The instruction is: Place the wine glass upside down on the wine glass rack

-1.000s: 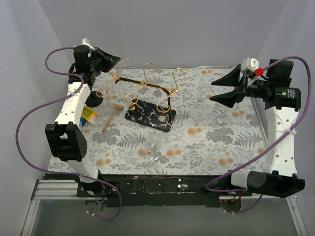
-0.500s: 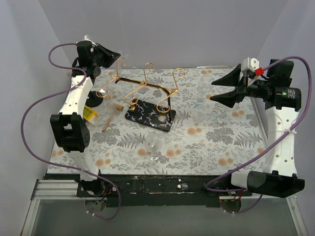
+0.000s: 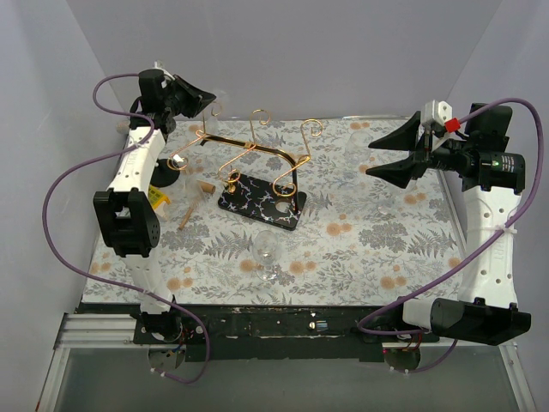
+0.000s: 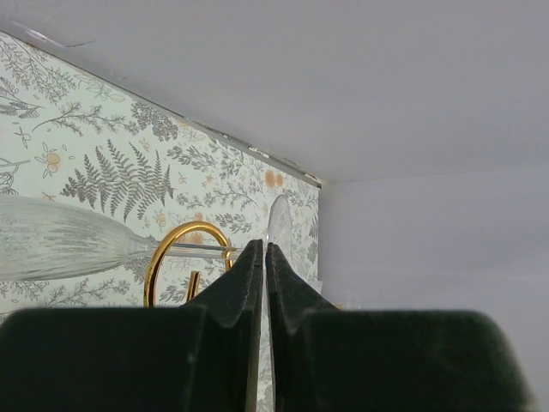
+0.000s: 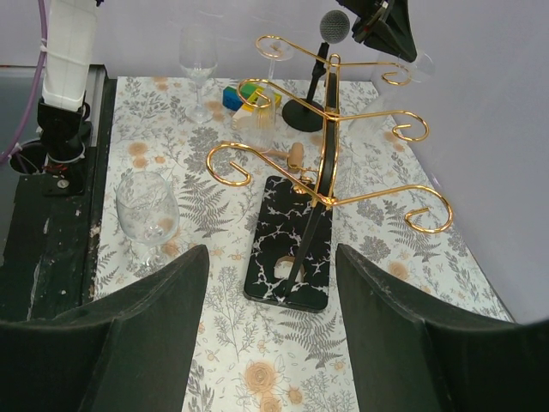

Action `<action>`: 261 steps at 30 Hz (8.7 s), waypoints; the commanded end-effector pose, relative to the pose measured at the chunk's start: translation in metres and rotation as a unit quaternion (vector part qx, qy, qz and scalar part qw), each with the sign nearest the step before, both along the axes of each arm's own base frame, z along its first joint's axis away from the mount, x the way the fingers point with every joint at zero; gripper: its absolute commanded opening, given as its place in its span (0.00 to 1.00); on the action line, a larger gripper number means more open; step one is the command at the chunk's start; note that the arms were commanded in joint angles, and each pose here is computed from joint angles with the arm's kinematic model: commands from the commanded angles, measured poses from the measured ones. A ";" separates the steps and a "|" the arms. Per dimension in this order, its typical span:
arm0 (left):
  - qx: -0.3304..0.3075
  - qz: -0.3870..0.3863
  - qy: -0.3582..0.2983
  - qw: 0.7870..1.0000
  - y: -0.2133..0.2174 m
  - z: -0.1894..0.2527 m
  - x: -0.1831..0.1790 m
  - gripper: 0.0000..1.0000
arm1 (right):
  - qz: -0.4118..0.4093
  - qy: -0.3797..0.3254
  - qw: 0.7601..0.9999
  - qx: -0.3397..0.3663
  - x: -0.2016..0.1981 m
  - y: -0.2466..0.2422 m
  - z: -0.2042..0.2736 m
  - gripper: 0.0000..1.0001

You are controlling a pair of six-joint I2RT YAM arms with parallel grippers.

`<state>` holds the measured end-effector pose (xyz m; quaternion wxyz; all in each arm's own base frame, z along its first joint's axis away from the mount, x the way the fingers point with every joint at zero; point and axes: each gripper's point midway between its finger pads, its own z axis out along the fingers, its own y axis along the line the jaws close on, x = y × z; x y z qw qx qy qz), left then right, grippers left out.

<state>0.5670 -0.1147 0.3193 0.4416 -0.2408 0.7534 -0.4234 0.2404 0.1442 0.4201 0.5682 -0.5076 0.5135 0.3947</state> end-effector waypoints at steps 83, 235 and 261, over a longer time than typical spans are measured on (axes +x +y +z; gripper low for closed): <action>0.160 -0.044 -0.205 0.965 0.006 0.102 -0.285 0.98 | -0.347 0.075 0.921 -0.162 0.115 -0.083 -0.049 0.74; 0.080 -0.365 -0.070 0.925 -0.254 0.046 -0.273 0.74 | -0.208 -0.077 0.973 -0.071 -0.002 -0.021 0.098 0.01; -0.051 -0.437 -0.088 0.894 -0.244 0.083 -0.307 0.00 | -0.174 -0.068 0.981 -0.059 -0.005 -0.013 0.097 0.02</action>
